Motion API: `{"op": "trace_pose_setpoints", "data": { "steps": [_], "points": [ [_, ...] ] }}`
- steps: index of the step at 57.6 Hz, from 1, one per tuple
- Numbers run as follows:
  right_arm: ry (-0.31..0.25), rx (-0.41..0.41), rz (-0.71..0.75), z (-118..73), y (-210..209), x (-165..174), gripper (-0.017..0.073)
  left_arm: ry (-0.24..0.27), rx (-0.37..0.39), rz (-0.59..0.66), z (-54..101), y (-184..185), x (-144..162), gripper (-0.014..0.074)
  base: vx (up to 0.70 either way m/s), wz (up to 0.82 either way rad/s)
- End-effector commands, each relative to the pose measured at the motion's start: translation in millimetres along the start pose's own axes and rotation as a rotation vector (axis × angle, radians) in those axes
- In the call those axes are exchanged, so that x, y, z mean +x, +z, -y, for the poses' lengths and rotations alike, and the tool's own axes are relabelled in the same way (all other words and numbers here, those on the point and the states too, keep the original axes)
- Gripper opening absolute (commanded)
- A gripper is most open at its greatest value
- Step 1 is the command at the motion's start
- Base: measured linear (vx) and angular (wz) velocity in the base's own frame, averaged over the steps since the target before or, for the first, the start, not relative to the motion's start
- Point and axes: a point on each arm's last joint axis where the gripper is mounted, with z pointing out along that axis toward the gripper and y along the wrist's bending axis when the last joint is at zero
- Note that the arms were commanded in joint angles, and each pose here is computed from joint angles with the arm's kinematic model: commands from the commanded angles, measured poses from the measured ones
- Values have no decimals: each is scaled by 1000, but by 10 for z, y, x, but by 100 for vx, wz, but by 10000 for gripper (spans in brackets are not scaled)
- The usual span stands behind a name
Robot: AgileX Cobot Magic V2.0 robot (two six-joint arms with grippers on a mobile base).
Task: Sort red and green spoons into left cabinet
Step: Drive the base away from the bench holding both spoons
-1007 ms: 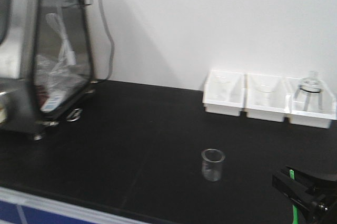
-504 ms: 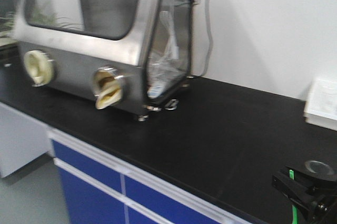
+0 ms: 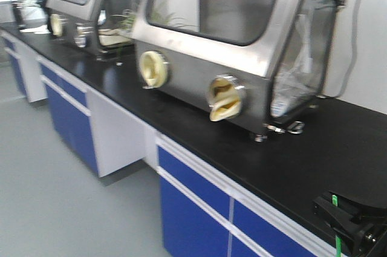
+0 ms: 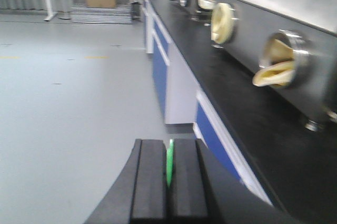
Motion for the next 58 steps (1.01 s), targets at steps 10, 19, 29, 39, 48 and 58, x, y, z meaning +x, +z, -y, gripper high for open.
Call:
{"op": "trace_pose_setpoints", "data": {
  "steps": [10,19,29,39,48,58],
  "points": [
    [11,-22,74,-16,-15,-148,-4,-10,-2,105,-2,-4,-172,31,4,63],
    [11,-22,74,-16,-15,-148,-4,-10,-2,105,-2,-4,-172,31,9,76],
    [11,-22,74,-16,-15,-148,-4,-10,-2,105,-2,-4,-172,31,12,80],
    [11,-22,74,-16,-15,-148,-4,-10,-2,105,-2,-4,-172,31,15,69],
    [11,-22,74,-16,-15,-148,-4,-10,-2,105,-2,-4,-172,31,20,56],
    [11,-22,74,-16,-15,-148,-4,-10,-2,105,-2,-4,-172,31,23,45]
  ]
}}
